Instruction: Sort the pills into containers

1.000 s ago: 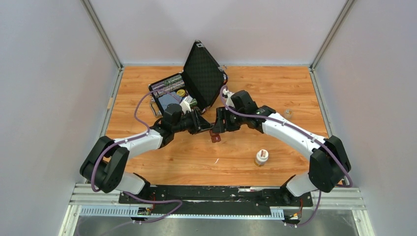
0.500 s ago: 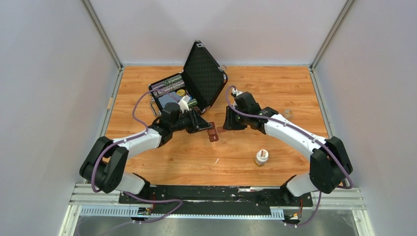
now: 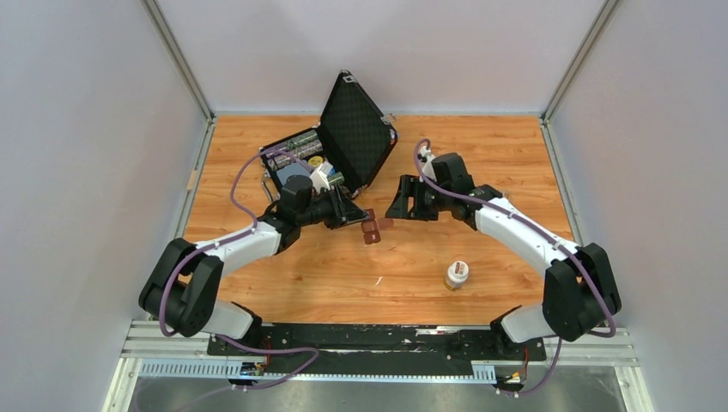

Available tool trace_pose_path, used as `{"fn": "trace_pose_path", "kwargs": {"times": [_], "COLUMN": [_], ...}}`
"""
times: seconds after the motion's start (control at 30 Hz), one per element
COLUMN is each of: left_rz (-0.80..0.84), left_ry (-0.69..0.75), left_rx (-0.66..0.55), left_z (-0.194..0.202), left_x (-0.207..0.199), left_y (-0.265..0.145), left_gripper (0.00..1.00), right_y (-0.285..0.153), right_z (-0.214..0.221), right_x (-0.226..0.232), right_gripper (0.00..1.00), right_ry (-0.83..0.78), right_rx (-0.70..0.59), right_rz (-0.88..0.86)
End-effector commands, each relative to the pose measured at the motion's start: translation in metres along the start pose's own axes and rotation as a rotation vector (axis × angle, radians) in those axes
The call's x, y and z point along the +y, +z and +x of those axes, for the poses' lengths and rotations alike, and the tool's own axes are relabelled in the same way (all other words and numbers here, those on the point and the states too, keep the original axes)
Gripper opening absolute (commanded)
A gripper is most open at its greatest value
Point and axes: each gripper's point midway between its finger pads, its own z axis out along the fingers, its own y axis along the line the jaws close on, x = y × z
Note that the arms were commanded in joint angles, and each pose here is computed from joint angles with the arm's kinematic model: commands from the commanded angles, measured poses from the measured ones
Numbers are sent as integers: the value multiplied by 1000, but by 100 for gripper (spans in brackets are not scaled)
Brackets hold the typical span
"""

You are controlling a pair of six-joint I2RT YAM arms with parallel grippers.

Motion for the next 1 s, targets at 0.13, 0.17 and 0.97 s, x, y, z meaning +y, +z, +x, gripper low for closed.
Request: {"fn": "trace_pose_path", "kwargs": {"times": [0.13, 0.17, 0.97], "left_rz": [157, 177, 122], "left_ry": [108, 115, 146], "left_rx": [-5, 8, -41], "left_z": [-19, -17, -36], "left_x": [-38, -41, -22], "left_y": [-2, -3, -1], "left_gripper": [0, 0, 96], "right_y": [-15, -13, 3], "right_z": [-6, -5, -4], "right_x": [48, 49, 31], "right_gripper": [66, 64, 0], "right_ry": [-93, -88, -12], "right_rx": [1, 11, 68], "right_rz": [-330, -342, -373]}}
